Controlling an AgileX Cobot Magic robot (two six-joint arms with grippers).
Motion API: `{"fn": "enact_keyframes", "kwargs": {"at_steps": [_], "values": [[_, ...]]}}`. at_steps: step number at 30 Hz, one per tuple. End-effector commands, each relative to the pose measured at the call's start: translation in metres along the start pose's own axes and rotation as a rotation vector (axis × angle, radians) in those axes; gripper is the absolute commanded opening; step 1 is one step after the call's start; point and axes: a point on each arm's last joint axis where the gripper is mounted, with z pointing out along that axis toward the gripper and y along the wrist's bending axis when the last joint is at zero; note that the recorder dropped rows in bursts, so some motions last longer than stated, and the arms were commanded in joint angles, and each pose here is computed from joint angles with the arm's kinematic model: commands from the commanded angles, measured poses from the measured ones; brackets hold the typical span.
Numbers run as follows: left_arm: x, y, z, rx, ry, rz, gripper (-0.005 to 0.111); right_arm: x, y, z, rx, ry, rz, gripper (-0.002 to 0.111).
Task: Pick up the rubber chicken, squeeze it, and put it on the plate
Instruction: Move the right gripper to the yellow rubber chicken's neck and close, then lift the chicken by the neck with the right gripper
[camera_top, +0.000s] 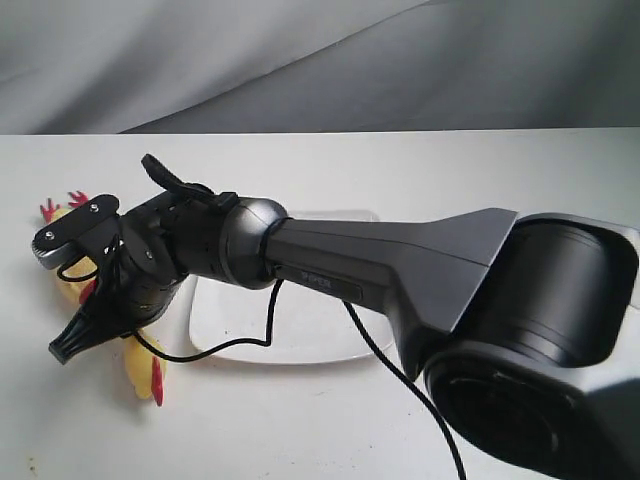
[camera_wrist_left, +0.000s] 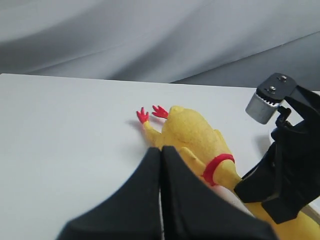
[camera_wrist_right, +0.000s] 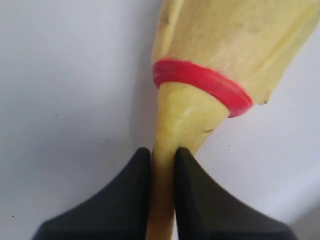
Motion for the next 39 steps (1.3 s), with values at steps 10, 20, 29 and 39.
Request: {"fn": "enact_keyframes", "kwargs": {"at_steps": [10,20,29,39], "values": [[0.001,0.0,0.0,0.001,0.0,-0.017,0.0,-0.066,-0.003,-0.219,0.226,-0.225,-0.223,0.0],[0.001,0.0,0.0,0.001,0.0,-0.017,0.0,-0.013,-0.007,-0.342,0.324,0.02,-0.445,0.0],[0.001,0.0,0.0,0.001,0.0,-0.017,0.0,0.049,-0.041,-0.314,0.27,0.028,-0.419,0.0],[0.001,0.0,0.0,0.001,0.0,-0.017,0.0,0.086,-0.063,-0.296,0.122,-0.083,-0.365,0.0]]}}
